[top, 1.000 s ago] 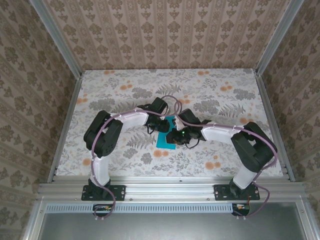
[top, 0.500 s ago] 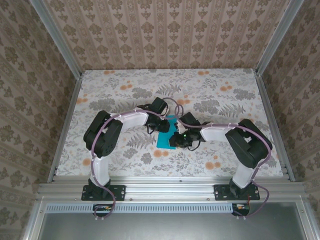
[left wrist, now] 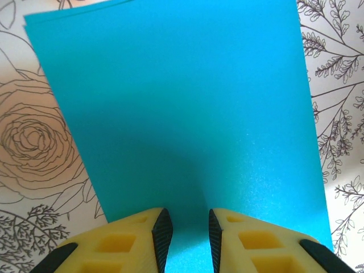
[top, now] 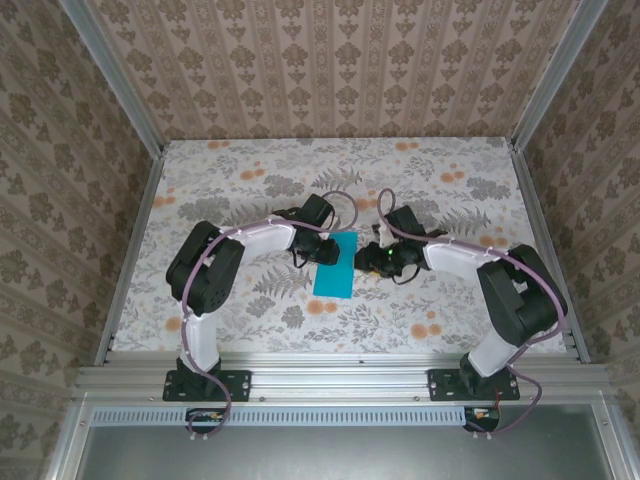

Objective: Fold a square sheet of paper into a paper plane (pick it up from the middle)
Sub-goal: Fold the square sheet of paper in half at the center of the table.

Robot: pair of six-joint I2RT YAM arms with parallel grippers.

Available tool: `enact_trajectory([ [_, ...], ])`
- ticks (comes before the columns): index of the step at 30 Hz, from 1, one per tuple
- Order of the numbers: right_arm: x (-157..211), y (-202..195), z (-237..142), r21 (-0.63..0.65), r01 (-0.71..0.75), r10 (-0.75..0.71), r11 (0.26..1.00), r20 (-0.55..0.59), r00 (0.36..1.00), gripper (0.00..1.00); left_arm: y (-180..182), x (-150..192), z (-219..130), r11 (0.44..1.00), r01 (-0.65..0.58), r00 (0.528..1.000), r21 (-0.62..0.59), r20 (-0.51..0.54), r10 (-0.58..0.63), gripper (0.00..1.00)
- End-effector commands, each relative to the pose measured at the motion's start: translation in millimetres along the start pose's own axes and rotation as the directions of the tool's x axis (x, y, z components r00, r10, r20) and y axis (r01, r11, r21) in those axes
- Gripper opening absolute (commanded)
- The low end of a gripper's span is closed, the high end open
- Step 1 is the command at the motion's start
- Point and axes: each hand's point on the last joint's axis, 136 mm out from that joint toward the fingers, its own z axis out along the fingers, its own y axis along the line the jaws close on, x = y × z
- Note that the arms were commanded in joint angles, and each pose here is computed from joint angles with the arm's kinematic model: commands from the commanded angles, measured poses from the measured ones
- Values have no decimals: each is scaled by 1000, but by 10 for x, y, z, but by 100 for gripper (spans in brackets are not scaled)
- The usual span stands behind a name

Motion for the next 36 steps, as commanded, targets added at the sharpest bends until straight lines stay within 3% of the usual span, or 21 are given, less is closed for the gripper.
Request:
enact_trajectory([
  [1, -154, 47, 84, -16, -6, 6, 1000, -7, 1000, 41, 234, 584, 110, 996, 53, 977, -77, -201, -68, 30],
  [10, -376, 16, 299, 2, -11, 11, 1000, -22, 1000, 42, 239, 601, 110, 996, 55, 977, -76, -203, -69, 30],
  [18, -337, -16, 370, -1, -14, 14, 1000, -51, 999, 33, 187, 517, 45, 997, 60, 981, -53, -182, -69, 31],
  [24, -365, -160, 275, 96, 18, -16, 995, -20, 1000, 36, 195, 517, 62, 997, 58, 979, -56, -190, -68, 31],
  [36, -596, -174, 450, 109, 7, -5, 994, -23, 1000, 38, 270, 571, 115, 995, 46, 977, -87, -206, -63, 31],
])
